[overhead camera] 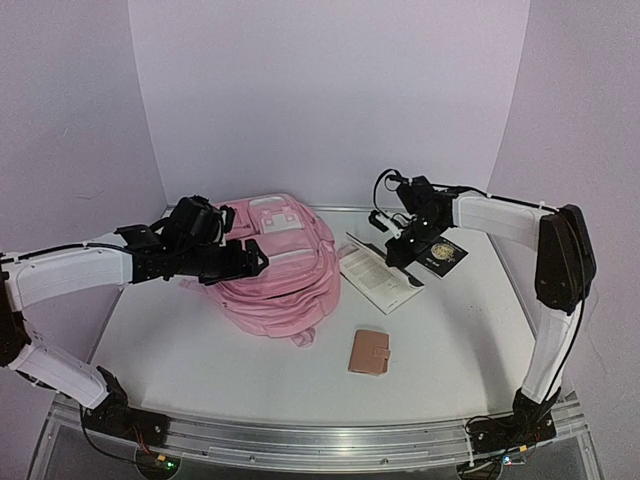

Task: Pack the student bag
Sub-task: Pick up the book from the center of the board.

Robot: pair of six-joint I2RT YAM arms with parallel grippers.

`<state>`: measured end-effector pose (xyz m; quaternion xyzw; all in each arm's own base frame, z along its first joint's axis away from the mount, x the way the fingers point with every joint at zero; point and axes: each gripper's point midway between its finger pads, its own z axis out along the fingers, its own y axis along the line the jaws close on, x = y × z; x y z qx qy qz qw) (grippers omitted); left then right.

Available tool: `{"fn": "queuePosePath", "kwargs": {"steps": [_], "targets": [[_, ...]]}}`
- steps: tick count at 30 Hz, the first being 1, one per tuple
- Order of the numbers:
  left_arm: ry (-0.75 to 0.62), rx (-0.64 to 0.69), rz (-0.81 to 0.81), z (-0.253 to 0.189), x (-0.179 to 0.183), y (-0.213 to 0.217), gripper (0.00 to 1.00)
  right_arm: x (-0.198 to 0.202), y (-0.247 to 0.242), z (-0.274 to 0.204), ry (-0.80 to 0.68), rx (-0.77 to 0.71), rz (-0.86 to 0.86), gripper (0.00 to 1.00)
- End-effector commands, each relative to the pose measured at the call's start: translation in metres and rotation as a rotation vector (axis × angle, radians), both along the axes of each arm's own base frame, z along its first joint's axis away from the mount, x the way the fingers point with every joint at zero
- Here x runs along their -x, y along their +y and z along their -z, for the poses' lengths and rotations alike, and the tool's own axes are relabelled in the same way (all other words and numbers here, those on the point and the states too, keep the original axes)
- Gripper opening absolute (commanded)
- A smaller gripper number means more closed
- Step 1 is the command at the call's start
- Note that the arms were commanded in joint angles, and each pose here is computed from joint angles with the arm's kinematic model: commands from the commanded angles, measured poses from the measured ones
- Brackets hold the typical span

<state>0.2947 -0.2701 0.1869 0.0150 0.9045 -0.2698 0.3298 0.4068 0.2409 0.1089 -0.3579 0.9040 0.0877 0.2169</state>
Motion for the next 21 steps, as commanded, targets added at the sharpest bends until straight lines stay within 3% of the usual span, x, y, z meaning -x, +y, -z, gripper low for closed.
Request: {"fn": "queuePosePath", "kwargs": {"steps": [1,5,12,21], "targets": [[-0.111,0.166,0.03,-0.043,-0.02,-0.047,0.9,0.005,0.017,-0.048,0.008,-0.162,0.024,0.0],[-0.107,0.293,-0.021,-0.056,-0.042,-0.081,0.92,0.011,0.023,-0.051,0.039,-0.209,0.023,0.0],[-0.028,0.412,-0.077,-0.039,-0.077,-0.144,0.88,0.016,0.028,-0.047,0.078,-0.239,0.023,0.0],[0.034,0.494,-0.064,0.0,-0.108,-0.2,0.68,0.023,0.028,-0.042,0.097,-0.251,0.019,0.0]]}}
